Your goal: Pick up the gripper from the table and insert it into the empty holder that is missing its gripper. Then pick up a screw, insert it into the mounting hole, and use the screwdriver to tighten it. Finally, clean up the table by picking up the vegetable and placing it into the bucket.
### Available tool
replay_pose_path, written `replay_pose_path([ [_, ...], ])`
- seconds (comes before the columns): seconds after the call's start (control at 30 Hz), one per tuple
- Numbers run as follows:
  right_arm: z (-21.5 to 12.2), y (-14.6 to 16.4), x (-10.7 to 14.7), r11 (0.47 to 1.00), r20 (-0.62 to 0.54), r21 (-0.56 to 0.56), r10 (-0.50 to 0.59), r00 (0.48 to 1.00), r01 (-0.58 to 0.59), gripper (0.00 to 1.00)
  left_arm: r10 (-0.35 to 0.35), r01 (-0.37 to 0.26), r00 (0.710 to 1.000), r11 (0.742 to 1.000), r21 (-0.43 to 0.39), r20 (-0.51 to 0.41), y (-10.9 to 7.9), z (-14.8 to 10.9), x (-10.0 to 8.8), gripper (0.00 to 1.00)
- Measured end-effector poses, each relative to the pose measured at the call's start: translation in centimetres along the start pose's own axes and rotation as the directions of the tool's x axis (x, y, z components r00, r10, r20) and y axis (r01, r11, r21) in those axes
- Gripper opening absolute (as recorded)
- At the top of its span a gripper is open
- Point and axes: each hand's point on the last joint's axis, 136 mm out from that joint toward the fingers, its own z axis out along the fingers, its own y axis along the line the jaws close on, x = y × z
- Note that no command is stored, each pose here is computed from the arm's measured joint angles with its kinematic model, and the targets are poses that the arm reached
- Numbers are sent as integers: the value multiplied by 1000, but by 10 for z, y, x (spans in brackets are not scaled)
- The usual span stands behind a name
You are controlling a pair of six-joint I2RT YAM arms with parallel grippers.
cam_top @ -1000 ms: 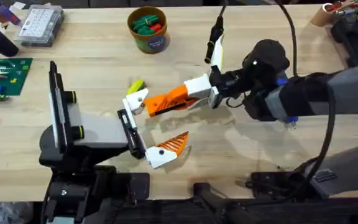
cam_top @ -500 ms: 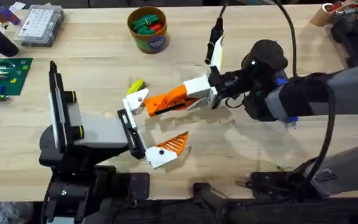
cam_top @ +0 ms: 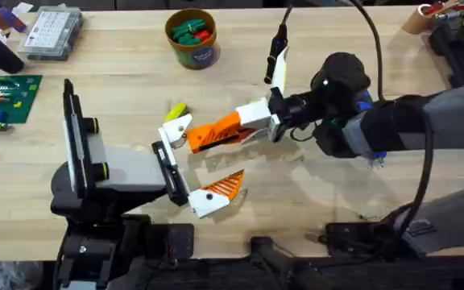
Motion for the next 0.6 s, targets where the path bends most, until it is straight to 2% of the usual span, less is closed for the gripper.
replay_pose_path([
  [0.13, 0, 4, -1, 999, 8, -9, -34, 999, 34, 18, 2, -2, 1000, 1000, 1, 1, 0, 0, 0, 986],
  [0.6, 6, 5, -3, 999, 30, -10, -34, 999, 34, 18, 5, -5, 1000, 1000, 1, 2, 0, 0, -1, 986],
])
